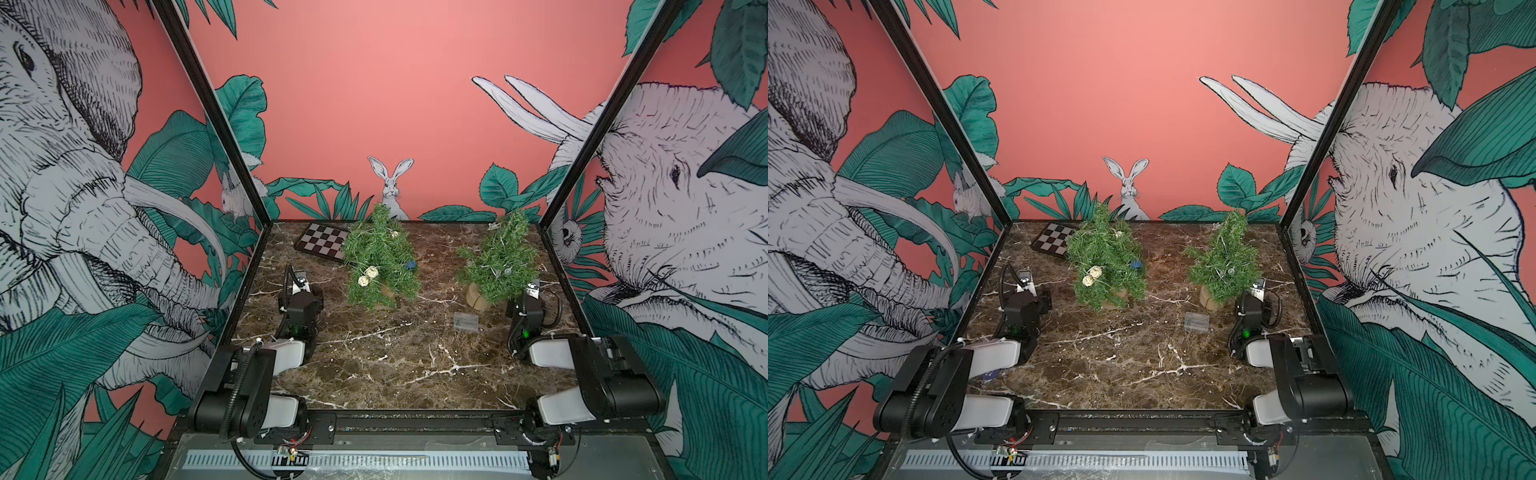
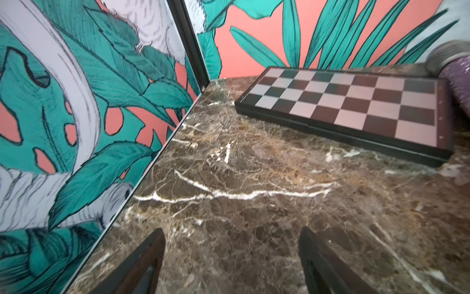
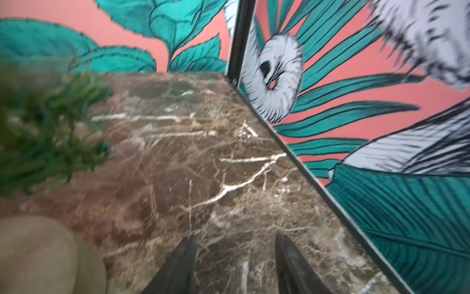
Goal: Wrap string light around the christmas tree
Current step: Reset both arms
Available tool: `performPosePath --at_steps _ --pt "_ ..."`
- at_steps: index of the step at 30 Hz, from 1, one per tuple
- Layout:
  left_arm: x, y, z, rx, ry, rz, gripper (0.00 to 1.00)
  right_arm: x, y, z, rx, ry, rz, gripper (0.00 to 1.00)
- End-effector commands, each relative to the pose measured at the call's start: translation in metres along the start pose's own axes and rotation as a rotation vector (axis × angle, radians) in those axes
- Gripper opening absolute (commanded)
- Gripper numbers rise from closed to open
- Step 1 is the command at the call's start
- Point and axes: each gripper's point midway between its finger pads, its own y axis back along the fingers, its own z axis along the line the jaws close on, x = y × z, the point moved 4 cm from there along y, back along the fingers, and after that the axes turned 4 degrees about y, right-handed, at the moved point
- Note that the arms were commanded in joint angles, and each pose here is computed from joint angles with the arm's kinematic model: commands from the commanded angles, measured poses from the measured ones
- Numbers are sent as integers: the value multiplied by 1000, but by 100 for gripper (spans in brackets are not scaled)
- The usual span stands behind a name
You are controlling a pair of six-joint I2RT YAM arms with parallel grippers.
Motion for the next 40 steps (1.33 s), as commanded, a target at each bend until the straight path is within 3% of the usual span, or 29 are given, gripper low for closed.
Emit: performPosePath --at_steps 1,5,7,9,11,14,16,20,21,22,23,40 --pt "-9 -1 -4 50 3 -89 83 -24 3 2 -32 -50 -130 53" --pt "-4 -7 -9 69 -4 -85 83 -23 5 5 -63 -45 -149 54" --pt "-2 -10 -14 97 -22 -61 83 -15 3 11 -98 -29 -124 58" --pt "2 -14 -18 107 -28 -54 83 -18 -1 10 -81 -41 -177 63" --pt "3 -20 -19 100 -35 -84 84 -14 -1 11 -84 -40 -138 65" --pt "6 -22 -19 107 -32 -19 84 -14 -2 10 -89 -47 -140 68" --pt "4 -26 -21 108 -42 -27 100 -14 -2 9 -89 -49 -142 69" --pt "3 -28 -22 106 -42 -15 100 -15 -3 9 -89 -51 -145 72" --pt "4 -30 -22 104 -47 3 100 -14 -3 9 -88 -53 -138 76" --pt "5 -29 -22 109 -46 15 100 -14 -3 9 -88 -51 -137 95" --pt "5 -28 -22 113 -46 19 100 -14 -3 8 -87 -53 -142 99" --pt "5 -27 -22 110 -49 8 100 -14 -3 9 -89 -54 -142 99"
